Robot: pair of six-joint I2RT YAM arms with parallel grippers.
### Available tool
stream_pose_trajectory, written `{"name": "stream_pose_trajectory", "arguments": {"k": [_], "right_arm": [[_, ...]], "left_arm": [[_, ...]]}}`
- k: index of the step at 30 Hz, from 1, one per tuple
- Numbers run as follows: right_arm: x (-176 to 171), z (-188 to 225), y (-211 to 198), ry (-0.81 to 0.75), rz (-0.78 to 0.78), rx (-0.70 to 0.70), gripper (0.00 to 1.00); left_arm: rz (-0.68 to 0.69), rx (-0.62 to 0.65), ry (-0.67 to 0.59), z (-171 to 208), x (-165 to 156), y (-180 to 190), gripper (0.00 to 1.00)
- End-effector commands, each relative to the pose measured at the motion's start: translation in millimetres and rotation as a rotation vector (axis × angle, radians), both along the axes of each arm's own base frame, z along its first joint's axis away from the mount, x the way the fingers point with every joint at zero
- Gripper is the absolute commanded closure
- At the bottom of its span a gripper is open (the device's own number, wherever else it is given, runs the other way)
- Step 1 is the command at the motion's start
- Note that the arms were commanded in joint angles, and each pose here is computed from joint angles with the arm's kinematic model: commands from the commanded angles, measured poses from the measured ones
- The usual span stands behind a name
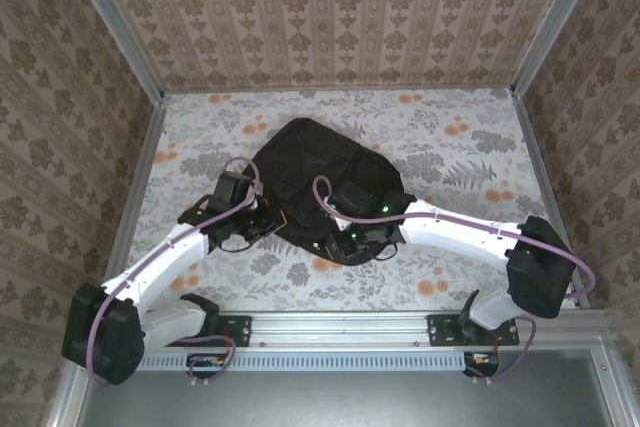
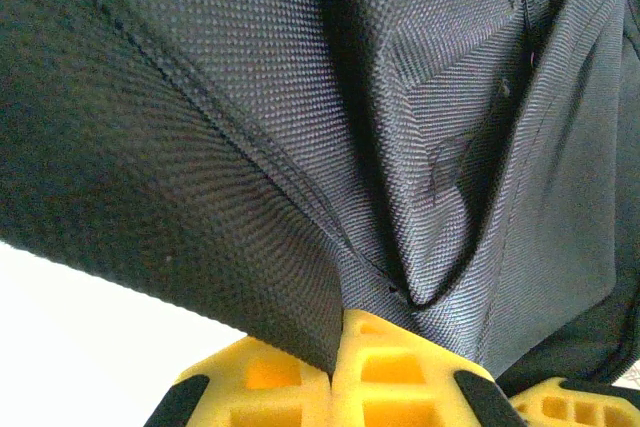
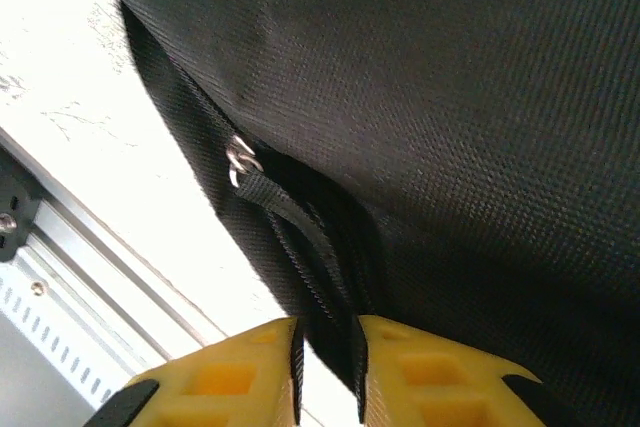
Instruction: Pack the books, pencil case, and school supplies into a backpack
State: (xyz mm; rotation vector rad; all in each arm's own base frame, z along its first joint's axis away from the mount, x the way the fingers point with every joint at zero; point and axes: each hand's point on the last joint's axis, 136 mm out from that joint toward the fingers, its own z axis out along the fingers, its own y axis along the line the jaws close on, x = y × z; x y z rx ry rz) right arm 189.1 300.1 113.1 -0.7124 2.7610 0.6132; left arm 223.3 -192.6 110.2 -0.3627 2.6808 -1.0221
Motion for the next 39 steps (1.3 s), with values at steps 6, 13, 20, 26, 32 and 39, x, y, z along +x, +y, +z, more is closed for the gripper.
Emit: {"name": "stream_pose_trajectory", "arguments": {"k": [6,13,20,26,32,39], "right_arm": [[11.5,12.4,17.3,-0.053,0.120,-0.020,0.76],[11.4,2.0,23.2,-0.013,0.147,-0.046,0.74],[9.9,-14.9,19.3,0.006,0.148,-0.096,0.66],[7.0,-22.2,18.7,0.008,0.157,-0.122,0.59],[-0.4,-33.9,24.6,0.024,0.190,-0.158,0.65],[3.4,-28.7,24.9,-0.006,0.169,-0.162,0.90]], "left_arm": [[-0.007,0.005,-0.030,2.1,1.6,2.6,1.00],[-0.008,0.004,-0.034,3.7,2.4,2.7,1.00],[-0.008,0.000,-0.033,4.7,3.0,2.0,1.00],[-0.006,-0.003,-0.034,5.0,4.2,1.6,1.00],[-0.003,-0.007,-0.030,5.0,4.3,0.9,1.00],[-0.006,-0.002,-0.031,4.6,4.4,1.2,1.00]]}}
